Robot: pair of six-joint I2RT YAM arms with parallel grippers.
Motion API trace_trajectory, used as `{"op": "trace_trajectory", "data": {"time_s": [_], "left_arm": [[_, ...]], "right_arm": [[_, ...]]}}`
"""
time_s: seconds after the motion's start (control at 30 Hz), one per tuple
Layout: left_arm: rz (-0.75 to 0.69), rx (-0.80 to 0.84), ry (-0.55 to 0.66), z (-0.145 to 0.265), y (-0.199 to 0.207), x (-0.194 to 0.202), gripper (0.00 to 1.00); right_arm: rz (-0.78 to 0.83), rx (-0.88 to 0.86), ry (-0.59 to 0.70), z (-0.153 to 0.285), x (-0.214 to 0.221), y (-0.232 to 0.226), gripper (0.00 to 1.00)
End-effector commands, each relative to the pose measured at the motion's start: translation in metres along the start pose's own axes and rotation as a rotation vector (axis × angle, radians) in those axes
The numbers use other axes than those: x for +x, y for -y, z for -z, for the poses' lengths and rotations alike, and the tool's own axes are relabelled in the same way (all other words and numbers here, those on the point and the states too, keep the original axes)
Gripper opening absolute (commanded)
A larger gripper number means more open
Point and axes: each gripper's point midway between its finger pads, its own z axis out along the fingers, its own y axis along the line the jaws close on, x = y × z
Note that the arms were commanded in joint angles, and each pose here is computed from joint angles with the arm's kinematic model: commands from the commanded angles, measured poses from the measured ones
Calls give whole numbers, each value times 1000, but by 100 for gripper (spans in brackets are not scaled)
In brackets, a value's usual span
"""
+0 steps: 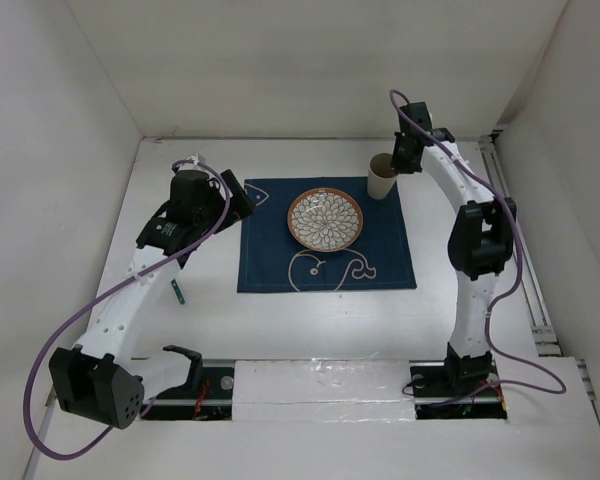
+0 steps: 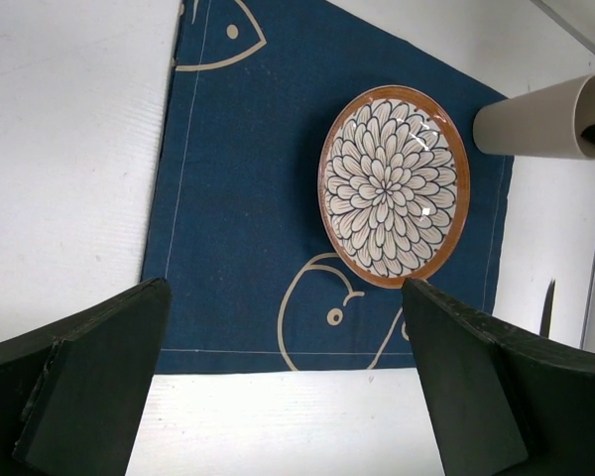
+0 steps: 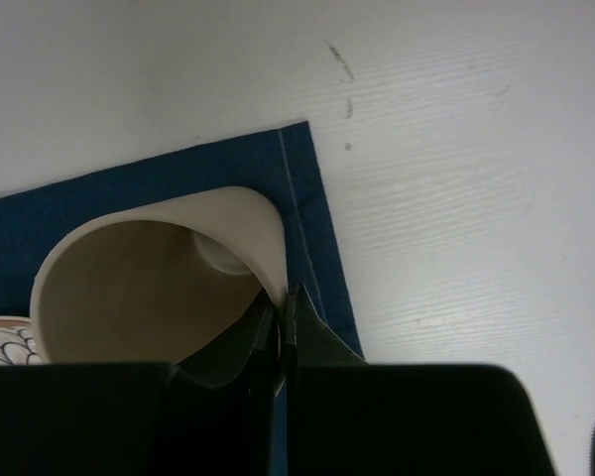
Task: Set the dinner table for one person
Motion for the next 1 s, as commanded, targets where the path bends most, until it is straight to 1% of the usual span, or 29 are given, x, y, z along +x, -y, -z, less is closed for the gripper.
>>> {"op": "trace_trajectory", "data": {"time_s": [0.0, 0.07, 0.13, 0.17, 0.2, 0.27, 0.3, 0.33, 0.4, 0.43, 0.47, 0.5, 0.53, 0.6, 0.63, 0.7, 0.73, 0.8, 0.83, 0.9, 0.93, 0.97], "left_arm": [[-25, 16, 23, 0, 3, -5, 100], [-25, 16, 23, 0, 3, -5, 100], [-25, 22, 31, 3, 4, -6, 100], [-25, 22, 31, 3, 4, -6, 100], [-25, 22, 31, 3, 4, -6, 100], [-25, 22, 31, 3, 4, -6, 100], [-25, 22, 31, 3, 4, -6, 100], [-25, 16, 24, 3, 3, -5, 100], [-25, 23, 32, 4, 5, -8, 100], [-34, 22, 31, 6, 6, -9, 100], [-34, 9, 15, 7, 3, -6, 100], [-34, -13, 36, 9, 1, -12, 100], [-46, -28, 42, 11, -1, -14, 100], [-58, -68, 78, 25, -7, -24, 100], [-75, -89, 82, 28, -12, -23, 100], [-110, -118, 102, 39, -19, -28, 100], [-118, -133, 136, 48, -22, -33, 100], [-128, -172, 145, 51, -36, -28, 100], [-134, -191, 182, 59, -41, -32, 100], [-122, -218, 189, 60, -52, -25, 100], [-118, -215, 211, 61, -54, -26, 100], [-103, -209, 235, 66, -55, -26, 100]], "right_arm": [[7, -1, 73, 15, -28, -12, 0], [19, 23, 62, 14, -24, -11, 1], [25, 26, 65, 15, -23, -15, 7], [25, 26, 65, 15, -23, -15, 25], [15, 26, 65, 15, -23, -15, 36], [17, 20, 53, 13, -19, -16, 47], [14, 16, 63, 18, -22, -16, 58], [14, 16, 63, 18, -22, -16, 63], [-5, 12, 99, 34, -34, -15, 72], [-18, 19, 104, 40, -35, -12, 81], [-24, 23, 124, 48, -41, -10, 82], [-33, 11, 154, 67, -49, -8, 83], [-40, 2, 176, 77, -52, -7, 99], [-57, 14, 203, 103, -50, 18, 99], [-55, 3, 231, 110, -51, 23, 99], [-73, 30, 221, 120, -36, 47, 99], [-87, 40, 210, 128, -15, 60, 99], [-95, 34, 186, 131, 9, 73, 99], [-111, 41, 162, 129, 33, 89, 99], [-147, 21, 102, 125, 60, 103, 99], [-193, 23, 80, 121, 69, 121, 99], [-214, 18, 31, 117, 94, 131, 99]]}}
